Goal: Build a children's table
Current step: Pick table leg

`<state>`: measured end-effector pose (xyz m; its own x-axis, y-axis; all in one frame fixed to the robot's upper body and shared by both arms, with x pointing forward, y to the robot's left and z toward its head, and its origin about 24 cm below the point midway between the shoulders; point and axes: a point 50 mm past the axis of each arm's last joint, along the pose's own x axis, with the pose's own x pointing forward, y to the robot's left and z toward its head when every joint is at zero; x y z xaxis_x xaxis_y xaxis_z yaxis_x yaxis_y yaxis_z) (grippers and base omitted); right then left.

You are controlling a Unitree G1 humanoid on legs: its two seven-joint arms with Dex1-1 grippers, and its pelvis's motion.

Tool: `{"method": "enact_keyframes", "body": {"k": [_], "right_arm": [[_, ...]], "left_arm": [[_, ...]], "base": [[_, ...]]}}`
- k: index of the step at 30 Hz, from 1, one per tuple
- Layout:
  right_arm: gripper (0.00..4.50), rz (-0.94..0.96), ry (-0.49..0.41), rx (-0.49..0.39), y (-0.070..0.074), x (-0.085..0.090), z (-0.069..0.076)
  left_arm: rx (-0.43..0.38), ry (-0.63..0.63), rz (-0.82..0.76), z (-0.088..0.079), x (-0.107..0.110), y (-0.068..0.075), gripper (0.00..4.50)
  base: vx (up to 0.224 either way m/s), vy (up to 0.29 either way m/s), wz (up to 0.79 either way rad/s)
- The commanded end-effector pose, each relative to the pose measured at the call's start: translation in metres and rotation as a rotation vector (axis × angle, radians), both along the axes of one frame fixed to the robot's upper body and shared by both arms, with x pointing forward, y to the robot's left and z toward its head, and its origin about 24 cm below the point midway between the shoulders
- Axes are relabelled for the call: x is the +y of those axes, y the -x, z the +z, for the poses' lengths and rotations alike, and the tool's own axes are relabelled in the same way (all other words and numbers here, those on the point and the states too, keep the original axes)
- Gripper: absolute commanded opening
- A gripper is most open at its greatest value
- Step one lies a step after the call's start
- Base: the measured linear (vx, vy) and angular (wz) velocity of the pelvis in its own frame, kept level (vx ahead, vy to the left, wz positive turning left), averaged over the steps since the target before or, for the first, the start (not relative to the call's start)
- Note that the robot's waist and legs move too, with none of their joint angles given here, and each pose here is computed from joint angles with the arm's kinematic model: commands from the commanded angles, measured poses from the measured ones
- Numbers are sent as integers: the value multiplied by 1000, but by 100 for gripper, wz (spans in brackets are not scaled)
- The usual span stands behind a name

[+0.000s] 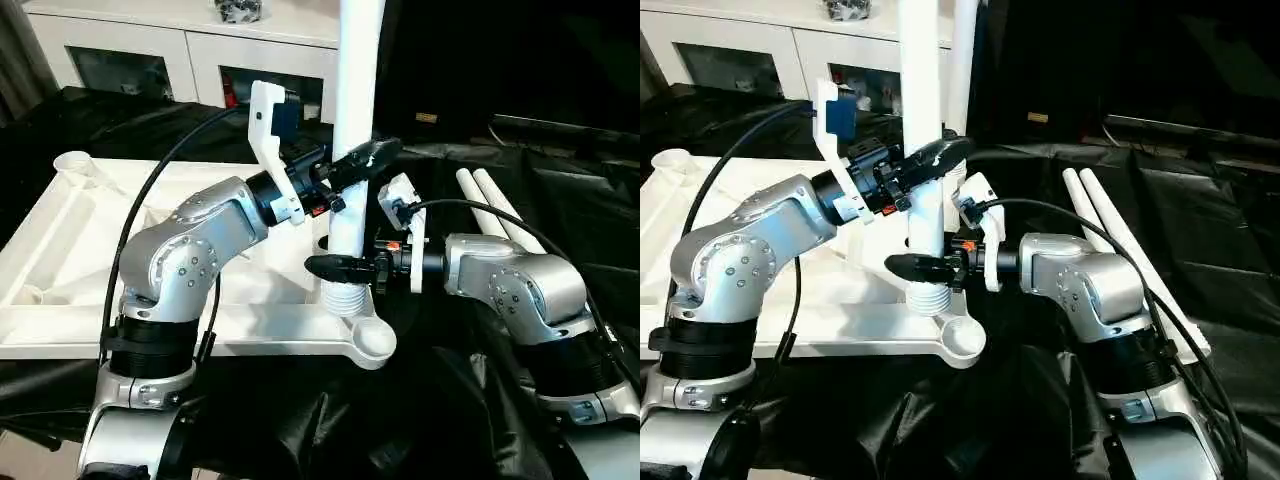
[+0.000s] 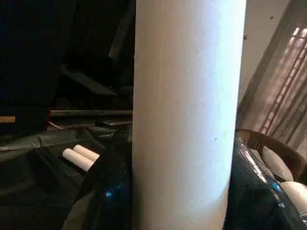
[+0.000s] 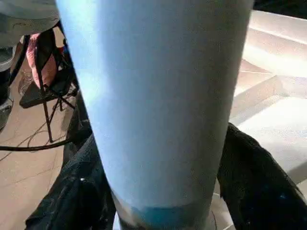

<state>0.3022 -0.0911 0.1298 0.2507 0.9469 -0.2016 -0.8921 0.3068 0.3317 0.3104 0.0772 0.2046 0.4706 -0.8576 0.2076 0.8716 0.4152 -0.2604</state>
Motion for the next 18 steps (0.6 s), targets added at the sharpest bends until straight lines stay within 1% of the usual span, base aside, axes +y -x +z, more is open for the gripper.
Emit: {"method": "enact_keyframes", "body": {"k": [1, 9, 18], "right_arm": [[295, -19, 12, -32, -1, -7, 5], [295, -7, -2, -34, 0, -6, 7], [295, -6, 4, -26, 1, -8, 7]], "left_arm": [[-28, -14, -28, 5, -2, 1, 184], [-42, -24, -13, 5, -3, -1, 183], [-50, -33, -22, 6, -3, -1, 183]], "base": [[0, 0, 0], [0, 0, 0], [0, 0, 0]]}}
